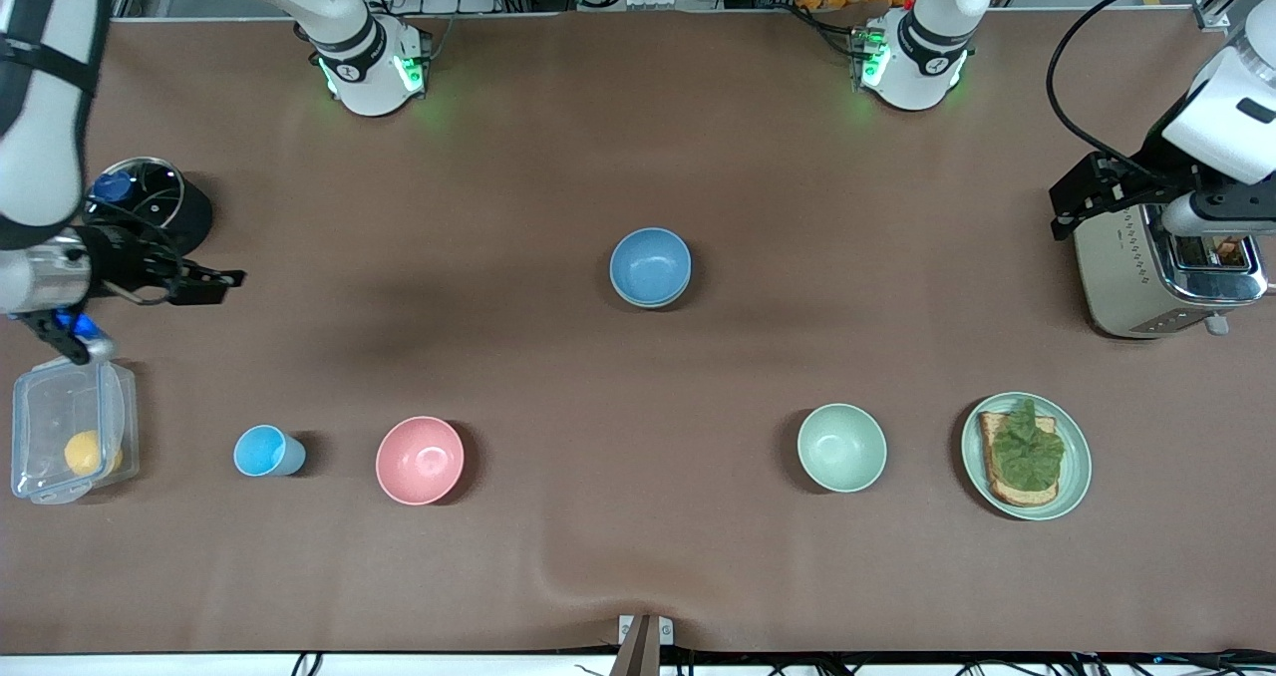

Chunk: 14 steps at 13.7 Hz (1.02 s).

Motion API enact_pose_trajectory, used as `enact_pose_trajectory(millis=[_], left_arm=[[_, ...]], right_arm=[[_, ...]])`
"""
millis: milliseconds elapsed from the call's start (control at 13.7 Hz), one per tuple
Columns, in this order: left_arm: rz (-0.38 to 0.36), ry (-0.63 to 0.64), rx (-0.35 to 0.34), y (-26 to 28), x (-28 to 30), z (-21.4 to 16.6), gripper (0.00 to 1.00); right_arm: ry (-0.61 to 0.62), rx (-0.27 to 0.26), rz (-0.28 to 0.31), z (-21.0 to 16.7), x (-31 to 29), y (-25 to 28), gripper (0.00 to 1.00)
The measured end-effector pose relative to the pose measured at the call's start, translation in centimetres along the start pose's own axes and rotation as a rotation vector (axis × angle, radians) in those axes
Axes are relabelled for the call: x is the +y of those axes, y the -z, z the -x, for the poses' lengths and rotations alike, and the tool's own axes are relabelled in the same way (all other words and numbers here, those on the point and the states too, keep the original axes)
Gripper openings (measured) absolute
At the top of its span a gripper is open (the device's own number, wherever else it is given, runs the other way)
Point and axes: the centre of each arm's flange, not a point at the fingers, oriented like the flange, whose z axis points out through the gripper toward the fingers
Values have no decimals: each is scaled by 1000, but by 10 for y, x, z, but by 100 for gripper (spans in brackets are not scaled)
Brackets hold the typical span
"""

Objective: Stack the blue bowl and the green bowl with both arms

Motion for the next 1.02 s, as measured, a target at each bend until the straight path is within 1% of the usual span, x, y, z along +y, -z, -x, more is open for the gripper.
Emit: enact_pose_trajectory(millis=[146,218,291,364,437,510,655,801,1019], left_arm=[[0,-3,-3,2,2,2,100],[0,-9,-4,2,5,3,100],[1,-14,-5,3,8,4,100],[1,-19,-5,3,10,4,100],[1,-22,-6,3,12,4,100],[1,-24,-8,2,13,5,100],[2,-31,-9,2,17,6,100],[2,-34,-8,4,18,7,100],[1,-24,-8,5,13,7,100]], right_arm=[[51,14,-30,-11,35,13,100],[72,17,-31,-15,52,18,100],[98,19,-12,-17,66,20,100],[128,24,19,-16,72,23,100],[155,44,38,-12,71,28,100],[185,81,44,-5,65,38,100],[239,146,31,19,52,59,100],[289,185,18,45,41,76,100],[336,241,10,72,29,92,100]])
